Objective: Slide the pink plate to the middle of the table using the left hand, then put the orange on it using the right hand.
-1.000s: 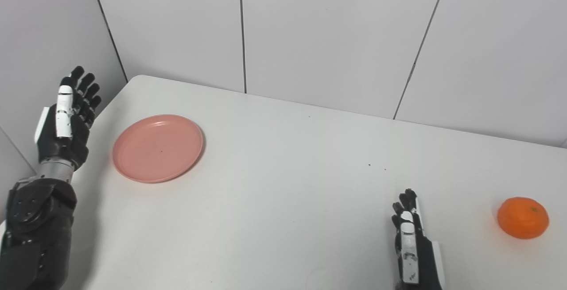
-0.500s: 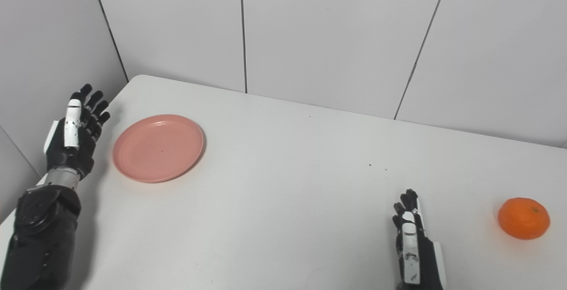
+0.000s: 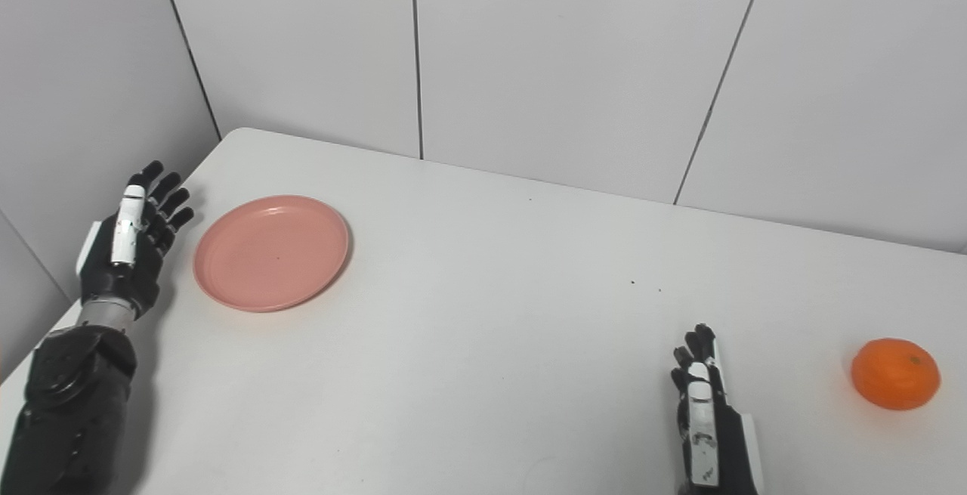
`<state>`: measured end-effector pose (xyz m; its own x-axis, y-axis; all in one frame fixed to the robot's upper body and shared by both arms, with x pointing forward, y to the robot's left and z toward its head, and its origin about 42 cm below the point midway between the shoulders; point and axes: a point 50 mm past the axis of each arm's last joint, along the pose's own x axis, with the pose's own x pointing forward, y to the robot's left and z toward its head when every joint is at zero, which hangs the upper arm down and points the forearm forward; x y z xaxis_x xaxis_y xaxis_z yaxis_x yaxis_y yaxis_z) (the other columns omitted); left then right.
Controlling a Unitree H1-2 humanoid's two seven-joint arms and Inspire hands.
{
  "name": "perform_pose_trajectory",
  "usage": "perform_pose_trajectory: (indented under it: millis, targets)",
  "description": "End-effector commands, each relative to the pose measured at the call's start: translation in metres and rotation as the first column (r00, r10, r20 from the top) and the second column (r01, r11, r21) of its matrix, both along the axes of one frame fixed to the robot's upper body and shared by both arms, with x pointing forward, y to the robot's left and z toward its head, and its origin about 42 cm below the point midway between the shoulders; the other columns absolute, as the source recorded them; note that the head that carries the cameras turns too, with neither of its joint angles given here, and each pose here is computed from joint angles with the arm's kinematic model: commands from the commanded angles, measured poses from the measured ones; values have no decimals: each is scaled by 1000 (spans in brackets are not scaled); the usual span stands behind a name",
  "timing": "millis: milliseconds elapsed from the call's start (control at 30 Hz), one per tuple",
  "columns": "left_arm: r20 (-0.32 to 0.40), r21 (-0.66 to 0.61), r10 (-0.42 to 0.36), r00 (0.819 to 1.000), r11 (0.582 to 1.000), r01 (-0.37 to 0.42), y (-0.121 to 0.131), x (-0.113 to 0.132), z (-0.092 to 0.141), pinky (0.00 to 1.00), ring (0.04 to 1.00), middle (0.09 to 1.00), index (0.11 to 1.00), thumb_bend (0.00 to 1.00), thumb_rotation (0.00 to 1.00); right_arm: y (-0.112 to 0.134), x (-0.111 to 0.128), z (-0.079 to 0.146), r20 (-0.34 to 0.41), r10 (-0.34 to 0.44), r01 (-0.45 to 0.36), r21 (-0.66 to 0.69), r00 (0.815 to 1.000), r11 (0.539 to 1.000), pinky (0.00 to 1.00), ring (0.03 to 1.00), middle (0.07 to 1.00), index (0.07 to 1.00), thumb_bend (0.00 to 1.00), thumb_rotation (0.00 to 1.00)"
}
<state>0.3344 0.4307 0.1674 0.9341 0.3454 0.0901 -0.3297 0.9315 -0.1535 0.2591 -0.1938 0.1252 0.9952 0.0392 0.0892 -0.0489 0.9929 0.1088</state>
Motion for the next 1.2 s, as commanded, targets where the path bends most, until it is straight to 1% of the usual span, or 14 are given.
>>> perform_pose_trajectory:
  millis: [0, 100, 167, 233, 433, 533, 667, 733, 833, 933, 1033, 1167]
  targets:
    - [81, 43, -7, 997, 999, 3, 9, 3, 20, 904, 919, 920, 902, 354, 885, -2, 1, 13, 78, 2, -1, 0, 997, 1000, 1000, 975, 988, 993, 176, 1000]
    - [72, 43, -7, 997, 999, 4, 11, 3, 16, 904, 920, 922, 902, 350, 894, -2, 1, 13, 77, -2, 1, 2, 997, 1000, 999, 973, 986, 990, 179, 1000]
    - [64, 48, -9, 998, 999, 6, 13, 3, 13, 915, 930, 931, 912, 358, 921, -2, 1, 13, 81, 1, -1, -3, 997, 1000, 1000, 974, 988, 993, 175, 1000]
    - [59, 50, -12, 998, 999, 9, 14, 3, 10, 903, 921, 923, 904, 377, 893, -2, 1, 13, 83, 3, -3, -6, 997, 1000, 1000, 973, 986, 991, 173, 1000]
    - [41, 37, -29, 999, 999, 28, 13, 2, 1, 936, 940, 942, 928, 387, 876, -3, 1, 12, 79, 1, -2, 4, 997, 1000, 996, 971, 983, 988, 180, 1000]
    - [28, 27, -30, 999, 999, 29, 9, 2, -3, 931, 921, 932, 921, 408, 833, -2, 1, 13, 79, -1, 1, -1, 997, 1000, 997, 971, 983, 988, 179, 1000]
    - [28, 35, -46, 999, 998, 45, 6, 3, -8, 947, 928, 940, 931, 424, 829, -2, 1, 13, 80, 1, -1, 5, 997, 1000, 998, 973, 984, 989, 178, 1000]
    - [29, 40, -49, 998, 998, 48, 2, 3, -7, 955, 937, 944, 935, 427, 844, -2, 1, 13, 82, 1, -2, 1, 997, 1000, 998, 973, 985, 989, 176, 1000]
    - [29, 36, -52, 998, 998, 51, -4, 3, -4, 978, 952, 954, 949, 397, 893, -2, 1, 13, 79, -1, 1, -2, 997, 1000, 994, 969, 982, 987, 183, 1000]
    - [19, 36, -60, 998, 998, 60, -13, 4, -2, 993, 965, 965, 960, 382, 917, -1, 2, 13, 77, -2, 1, 5, 997, 1000, 993, 966, 978, 983, 183, 1000]
    - [0, 49, -81, 997, 995, 81, -19, 3, -2, 1000, 988, 986, 973, 380, 985, -1, 2, 13, 78, 1, -2, 7, 997, 1000, 999, 971, 982, 987, 180, 1000]
    - [-17, 44, -103, 995, 994, 104, -26, 5, -4, 1000, 994, 988, 968, 362, 1000, -2, 2, 13, 82, 1, -1, 5, 997, 1000, 1000, 971, 983, 986, 182, 1000]
